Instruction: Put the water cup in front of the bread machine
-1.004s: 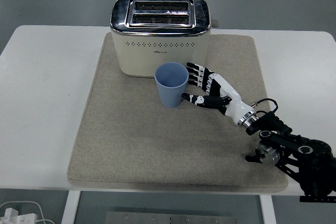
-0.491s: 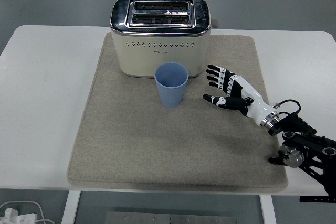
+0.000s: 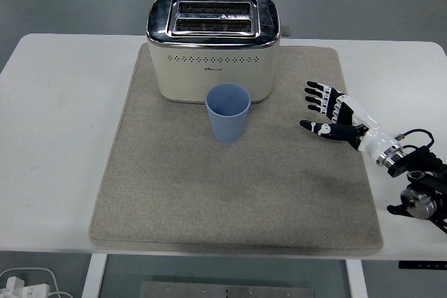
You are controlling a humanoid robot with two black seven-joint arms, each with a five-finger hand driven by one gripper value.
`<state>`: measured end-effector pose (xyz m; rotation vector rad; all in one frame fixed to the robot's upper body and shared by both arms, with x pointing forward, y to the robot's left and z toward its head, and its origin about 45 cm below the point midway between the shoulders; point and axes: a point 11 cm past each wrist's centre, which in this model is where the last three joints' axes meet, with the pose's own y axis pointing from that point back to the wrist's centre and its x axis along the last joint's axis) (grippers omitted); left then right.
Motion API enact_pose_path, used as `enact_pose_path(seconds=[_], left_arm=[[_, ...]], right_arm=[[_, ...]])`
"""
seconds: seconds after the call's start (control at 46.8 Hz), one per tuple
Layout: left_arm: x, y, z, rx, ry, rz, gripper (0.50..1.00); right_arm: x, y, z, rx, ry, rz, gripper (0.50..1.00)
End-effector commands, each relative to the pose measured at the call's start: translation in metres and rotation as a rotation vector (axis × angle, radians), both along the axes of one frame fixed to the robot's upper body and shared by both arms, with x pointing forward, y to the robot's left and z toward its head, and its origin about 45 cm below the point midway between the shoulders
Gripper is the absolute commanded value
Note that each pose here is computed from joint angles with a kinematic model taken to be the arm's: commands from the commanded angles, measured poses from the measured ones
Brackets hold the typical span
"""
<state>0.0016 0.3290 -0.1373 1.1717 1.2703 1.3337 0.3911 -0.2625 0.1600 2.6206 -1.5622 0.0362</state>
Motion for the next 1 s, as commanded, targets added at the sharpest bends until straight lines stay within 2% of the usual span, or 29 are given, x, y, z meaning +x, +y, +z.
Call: enact_pose_path(seconds=[0.0,0.128,0.256,0.385,0.47,0.705,0.812,0.983], left_arm=[[0.000,0.000,0.000,0.000,0.000,0.000,1.000],[0.000,0.001,0.000,0.002,0.000,0.001,1.000],[0.000,0.001,0.000,0.002,0.000,0.001,1.000],[0.000,0.001,0.000,0.003,0.000,0.001,1.000],[0.000,0.001,0.000,0.001,0.002,0.001,1.000],[0.000,0.001,0.000,0.001,0.002,0.001,1.000],[0.000,0.001,0.000,0.001,0.002,0.001,1.000],[0.000,0.000,0.000,0.000,0.001,0.000,1.000]], right_arm=[[0.002,-0.008,0.003,-0.005,-0.005,-0.016,0.921],[0.006,-0.018,0.005,0.041,0.014,-0.069,0.923],[0.011,-0.036,0.007,0.054,0.027,-0.087,0.921],[0.017,-0.054,0.008,0.075,0.036,-0.145,0.921],[0.025,-0.066,0.017,0.115,0.031,-0.175,0.921],[0.044,-0.103,0.031,0.228,0.010,-0.364,0.921],[0.052,-0.108,0.035,0.286,0.002,-0.429,0.921],[0.059,-0.109,0.027,0.304,0.077,-0.491,0.921]])
